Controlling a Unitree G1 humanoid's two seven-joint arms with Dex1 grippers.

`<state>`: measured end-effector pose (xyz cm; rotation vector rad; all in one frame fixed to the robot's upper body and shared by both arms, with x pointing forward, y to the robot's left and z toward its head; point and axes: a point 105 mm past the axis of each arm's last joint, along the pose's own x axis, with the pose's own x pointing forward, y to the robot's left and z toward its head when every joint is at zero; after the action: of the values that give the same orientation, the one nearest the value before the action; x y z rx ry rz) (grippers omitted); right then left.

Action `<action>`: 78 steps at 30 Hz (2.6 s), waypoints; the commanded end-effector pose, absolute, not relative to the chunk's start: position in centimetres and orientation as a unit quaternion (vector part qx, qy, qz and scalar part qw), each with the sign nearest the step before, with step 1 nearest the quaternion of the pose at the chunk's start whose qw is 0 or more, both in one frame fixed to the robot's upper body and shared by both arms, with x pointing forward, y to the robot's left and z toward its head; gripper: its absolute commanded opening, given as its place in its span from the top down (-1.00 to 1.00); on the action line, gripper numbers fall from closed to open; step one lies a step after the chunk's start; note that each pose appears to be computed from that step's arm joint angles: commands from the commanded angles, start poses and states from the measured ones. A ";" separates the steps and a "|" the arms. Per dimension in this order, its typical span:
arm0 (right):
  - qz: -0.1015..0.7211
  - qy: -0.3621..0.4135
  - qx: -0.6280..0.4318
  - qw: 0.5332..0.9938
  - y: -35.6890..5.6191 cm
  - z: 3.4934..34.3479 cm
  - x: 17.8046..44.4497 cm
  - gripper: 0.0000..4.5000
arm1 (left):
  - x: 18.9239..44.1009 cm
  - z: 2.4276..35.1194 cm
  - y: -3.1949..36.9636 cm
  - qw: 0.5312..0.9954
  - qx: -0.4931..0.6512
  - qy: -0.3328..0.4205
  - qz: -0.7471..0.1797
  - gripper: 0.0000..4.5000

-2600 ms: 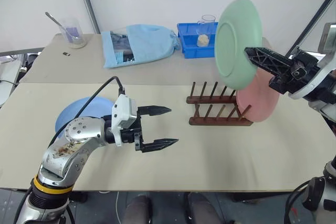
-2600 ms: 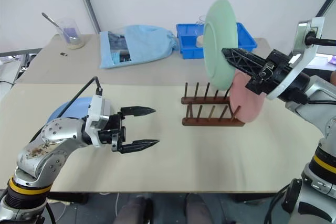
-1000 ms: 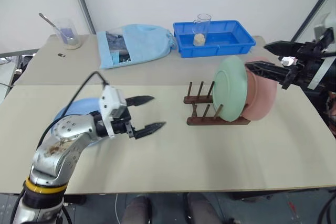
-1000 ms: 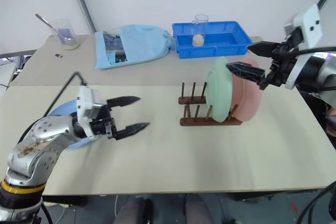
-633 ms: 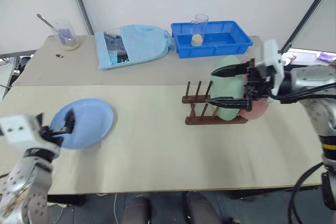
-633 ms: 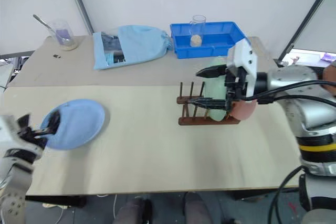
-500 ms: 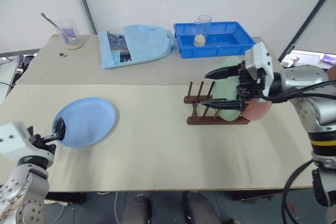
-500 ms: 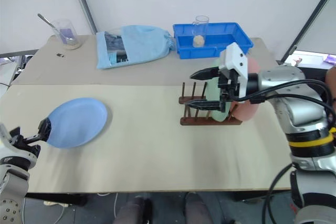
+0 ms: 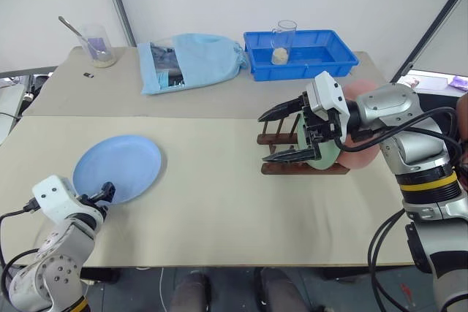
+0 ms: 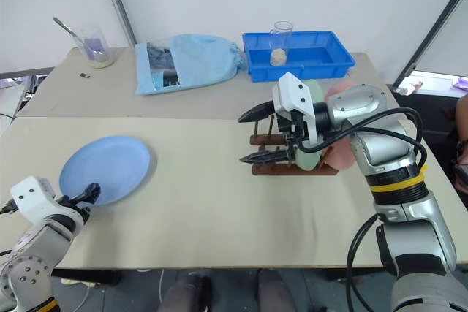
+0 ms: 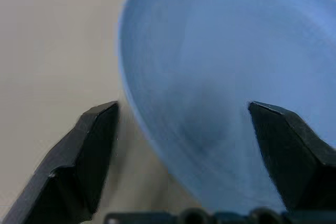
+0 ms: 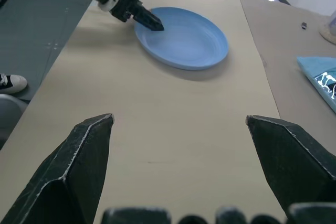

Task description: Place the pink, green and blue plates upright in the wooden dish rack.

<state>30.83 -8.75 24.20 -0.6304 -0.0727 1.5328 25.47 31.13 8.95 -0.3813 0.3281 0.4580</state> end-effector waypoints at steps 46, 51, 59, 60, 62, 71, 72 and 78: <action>0.484 -0.223 -0.531 0.659 4.4 21.3 37.4 1.00 | 36.3 22.7 22.4 0.960 -0.274 0.047 0.032 0.33; 0.481 -0.221 -0.546 0.649 4.0 20.7 37.5 1.00 | 34.9 25.0 24.1 0.963 -0.262 0.057 -0.020 -0.73; 0.475 -0.240 -0.448 0.719 4.1 23.5 37.6 1.00 | 29.9 32.0 26.6 0.975 -0.046 -0.030 -0.214 -0.98; 0.480 -0.240 -0.411 0.737 4.1 24.3 37.3 1.00 | 29.5 32.0 26.6 0.971 -0.026 -0.030 -0.237 -0.98; 0.492 -0.240 -0.360 0.755 4.1 25.3 36.8 1.00 | 29.1 31.5 26.8 0.965 0.001 -0.019 -0.261 -0.98; 0.575 -0.164 0.000 0.802 -0.2 29.8 31.9 1.00 | 28.6 26.3 23.3 0.916 0.114 -0.001 -0.385 -0.98; 0.571 -0.160 0.007 0.805 -1.2 30.1 31.6 1.00 | 28.6 26.2 22.6 0.909 0.117 -0.008 -0.400 -0.98; 0.570 -0.129 0.058 0.809 -5.7 31.4 28.4 1.00 | 28.1 25.2 17.8 0.852 0.145 -0.028 -0.501 -0.98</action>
<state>30.26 -5.22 30.02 0.1127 -0.2343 1.1849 28.83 19.17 24.34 0.2428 -0.0053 -0.9870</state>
